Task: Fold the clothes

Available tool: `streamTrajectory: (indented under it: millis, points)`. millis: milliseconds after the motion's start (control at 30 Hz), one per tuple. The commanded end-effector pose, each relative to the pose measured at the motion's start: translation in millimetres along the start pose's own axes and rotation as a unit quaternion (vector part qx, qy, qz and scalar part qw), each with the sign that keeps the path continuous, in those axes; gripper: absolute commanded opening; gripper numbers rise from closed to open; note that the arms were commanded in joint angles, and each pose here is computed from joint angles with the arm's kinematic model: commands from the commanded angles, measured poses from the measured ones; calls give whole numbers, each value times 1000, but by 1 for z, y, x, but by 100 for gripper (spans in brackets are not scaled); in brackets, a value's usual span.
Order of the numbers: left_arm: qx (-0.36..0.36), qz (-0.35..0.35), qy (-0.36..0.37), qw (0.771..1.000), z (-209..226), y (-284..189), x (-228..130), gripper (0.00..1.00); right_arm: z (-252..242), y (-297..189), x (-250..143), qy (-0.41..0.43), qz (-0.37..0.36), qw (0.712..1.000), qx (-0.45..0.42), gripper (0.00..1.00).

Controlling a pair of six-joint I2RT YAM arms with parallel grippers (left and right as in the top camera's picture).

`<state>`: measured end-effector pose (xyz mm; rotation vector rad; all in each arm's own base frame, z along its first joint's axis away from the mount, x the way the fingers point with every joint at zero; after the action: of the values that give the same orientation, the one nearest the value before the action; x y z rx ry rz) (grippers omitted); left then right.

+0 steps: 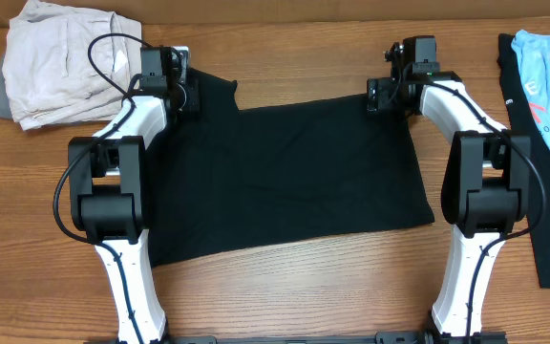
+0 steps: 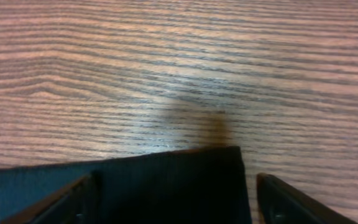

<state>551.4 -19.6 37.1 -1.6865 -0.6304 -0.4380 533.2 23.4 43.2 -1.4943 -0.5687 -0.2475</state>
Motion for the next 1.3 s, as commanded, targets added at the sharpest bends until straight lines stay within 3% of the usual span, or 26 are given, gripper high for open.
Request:
streamTrajectory:
  millis: [0,167,267,333,533,633,733,833,1267]
  points:
    - [8,33,3,999,7,11,-22,4,2,6,1,0,-1,1000,3,79]
    - [9,36,3,999,7,11,-23,4,2,6,1,0,1,1000,3,71]
    - [9,40,2,999,8,10,-25,5,2,6,1,5,1,1000,3,55]
    - [10,44,2,999,8,10,-26,10,1,6,1,16,0,1000,-1,54]
    - [9,40,-1,999,7,7,-23,4,0,6,-1,25,4,1000,-6,43]
    - [8,35,-3,999,4,-2,-16,4,-4,5,-4,41,14,999,-21,24]
    - [1,34,-13,999,-1,-17,-8,4,-7,3,-5,53,22,998,-33,19]
    - [-5,33,-13,999,-7,-39,1,4,-8,0,-3,66,27,997,-34,6]
    - [3,71,-29,997,-17,-114,5,4,-24,-60,13,159,53,985,-41,4]
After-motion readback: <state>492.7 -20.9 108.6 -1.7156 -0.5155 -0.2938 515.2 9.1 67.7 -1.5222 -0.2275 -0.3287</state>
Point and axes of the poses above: each gripper's point midway between its finger pads, its own y axis out along the fingers, its own z axis along the line the jaws close on, x = y × z, the point moved 4 cm from there along -y, back along the fingers, and after that the axes turned 9 degrees about -y, right-handed, at the moved point
